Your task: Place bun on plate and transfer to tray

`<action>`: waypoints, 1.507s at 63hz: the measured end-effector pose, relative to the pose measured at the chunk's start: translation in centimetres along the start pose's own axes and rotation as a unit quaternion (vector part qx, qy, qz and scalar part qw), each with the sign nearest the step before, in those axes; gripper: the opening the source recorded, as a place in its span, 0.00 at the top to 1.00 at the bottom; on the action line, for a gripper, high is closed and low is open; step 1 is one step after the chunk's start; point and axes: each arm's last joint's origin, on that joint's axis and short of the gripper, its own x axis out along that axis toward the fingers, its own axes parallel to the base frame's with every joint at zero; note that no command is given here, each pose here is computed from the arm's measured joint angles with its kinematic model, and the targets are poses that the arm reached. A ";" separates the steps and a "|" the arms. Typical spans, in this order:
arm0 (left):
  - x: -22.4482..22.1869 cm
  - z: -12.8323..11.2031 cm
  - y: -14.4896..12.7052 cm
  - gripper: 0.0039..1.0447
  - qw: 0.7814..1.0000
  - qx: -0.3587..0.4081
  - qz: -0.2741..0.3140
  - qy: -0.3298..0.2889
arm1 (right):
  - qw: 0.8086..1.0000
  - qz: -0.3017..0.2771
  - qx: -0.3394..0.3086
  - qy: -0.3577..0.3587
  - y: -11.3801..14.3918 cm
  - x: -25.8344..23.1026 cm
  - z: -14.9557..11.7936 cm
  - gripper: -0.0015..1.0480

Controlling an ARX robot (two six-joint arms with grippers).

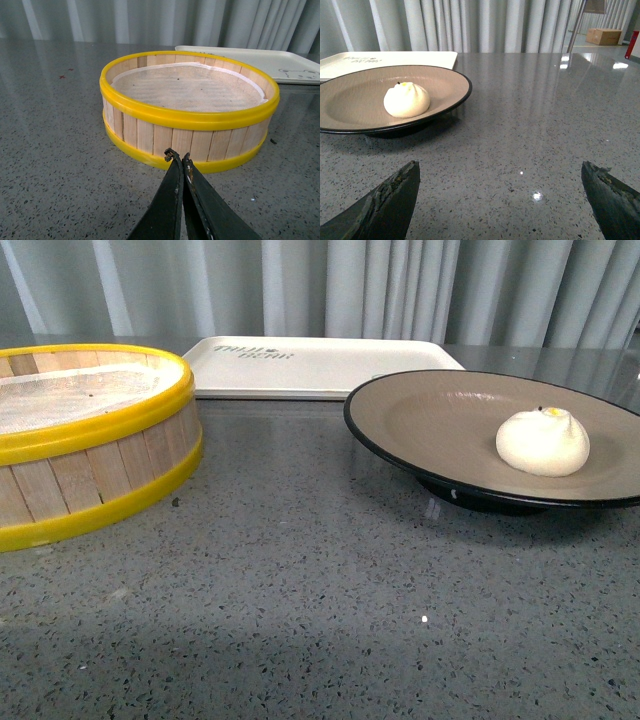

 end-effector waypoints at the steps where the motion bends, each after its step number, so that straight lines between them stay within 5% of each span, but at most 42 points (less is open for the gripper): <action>1: -0.1 0.0 0.0 0.96 1.000 0.000 0.000 0.000 | 1.000 0.000 0.000 0.000 0.0 0.0 0.0 0.08; 48: -1.9 -0.3 0.0 0.96 1.000 0.000 0.000 0.004 | 1.000 0.000 0.000 0.000 0.0 0.0 0.0 0.08; 56: -1.9 -0.3 0.0 0.79 1.000 0.000 0.000 0.004 | 1.000 0.000 0.000 0.000 0.0 0.0 0.0 0.08; 72: -1.9 -0.3 0.0 0.25 1.000 0.000 0.000 0.004 | 1.000 0.000 0.000 0.000 0.0 0.0 0.0 0.08; 79: -1.9 -0.3 0.0 0.05 1.000 0.000 0.001 0.004 | 0.991 -0.122 0.001 0.046 -0.3 0.6 1.1 0.08; 90: -1.9 -0.3 0.0 0.06 1.000 0.000 0.000 0.004 | 0.989 -0.124 0.072 -0.023 -2.1 3.5 5.6 0.08; 95: -1.9 -0.3 0.0 0.06 1.000 0.000 0.000 0.003 | 0.981 -0.106 0.155 -0.040 -4.2 6.6 7.6 0.08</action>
